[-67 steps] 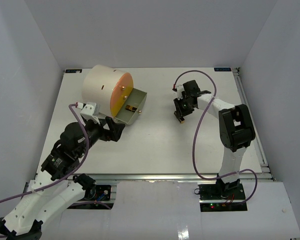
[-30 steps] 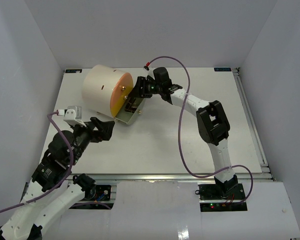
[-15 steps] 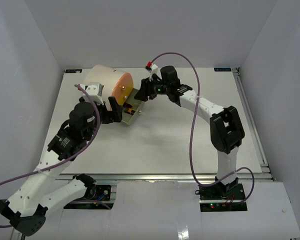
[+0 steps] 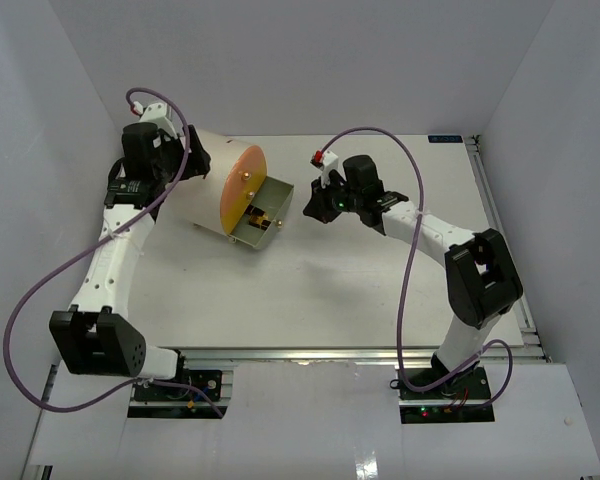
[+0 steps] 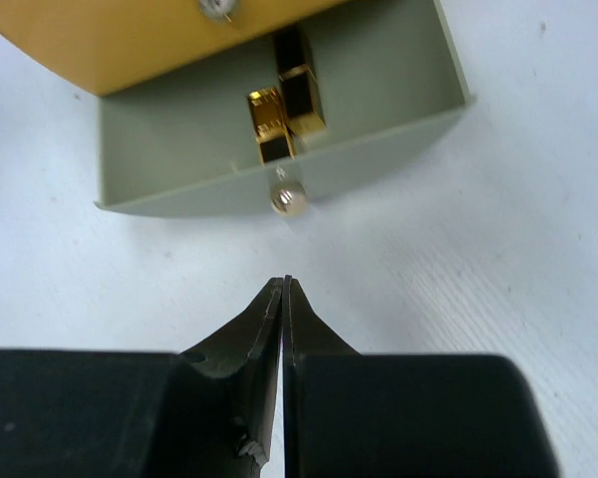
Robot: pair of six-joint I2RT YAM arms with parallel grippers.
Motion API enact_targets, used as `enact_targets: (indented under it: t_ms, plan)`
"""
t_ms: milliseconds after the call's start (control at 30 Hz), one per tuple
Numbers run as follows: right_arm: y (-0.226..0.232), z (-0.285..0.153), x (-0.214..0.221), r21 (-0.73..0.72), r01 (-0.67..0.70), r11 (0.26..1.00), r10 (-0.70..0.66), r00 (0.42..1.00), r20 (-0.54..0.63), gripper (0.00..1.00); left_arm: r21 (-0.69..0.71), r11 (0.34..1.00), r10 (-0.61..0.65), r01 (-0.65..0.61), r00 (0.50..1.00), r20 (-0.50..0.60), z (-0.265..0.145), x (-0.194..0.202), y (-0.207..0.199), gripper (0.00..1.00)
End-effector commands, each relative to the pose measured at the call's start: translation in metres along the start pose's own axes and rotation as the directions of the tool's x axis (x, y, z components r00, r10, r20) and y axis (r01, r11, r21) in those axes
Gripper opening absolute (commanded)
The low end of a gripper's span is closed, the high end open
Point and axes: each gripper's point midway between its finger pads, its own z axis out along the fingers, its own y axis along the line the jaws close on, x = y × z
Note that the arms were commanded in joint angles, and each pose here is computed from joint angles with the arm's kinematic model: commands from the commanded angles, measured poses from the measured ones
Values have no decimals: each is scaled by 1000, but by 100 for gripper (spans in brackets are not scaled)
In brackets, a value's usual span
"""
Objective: Organize the makeup
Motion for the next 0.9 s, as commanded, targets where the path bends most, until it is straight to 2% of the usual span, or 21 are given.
enact_targets:
  t_ms: [0, 267, 400, 633, 867]
  plan:
    - [-22, 5, 11, 110, -41, 993, 43, 999, -18, 8, 14, 1000, -13, 13, 998, 57, 11, -30, 26, 88]
    - [-46, 47, 51, 165, -180, 970, 200, 973, -112, 8, -40, 999, 17, -14, 998, 66, 48, -37, 61, 89]
    - [-44, 66, 67, 143, -255, 956, 277, 947, -163, 8, 2, 999, 51, -51, 998, 27, 64, -27, 61, 90]
    - [-36, 113, 58, 68, -386, 920, 392, 907, -155, 8, 174, 982, 87, -74, 994, -63, 80, 16, 44, 90]
    - [2, 155, 4, -104, -450, 887, 444, 892, -82, 8, 278, 959, 90, -49, 987, -137, 86, 58, 35, 89]
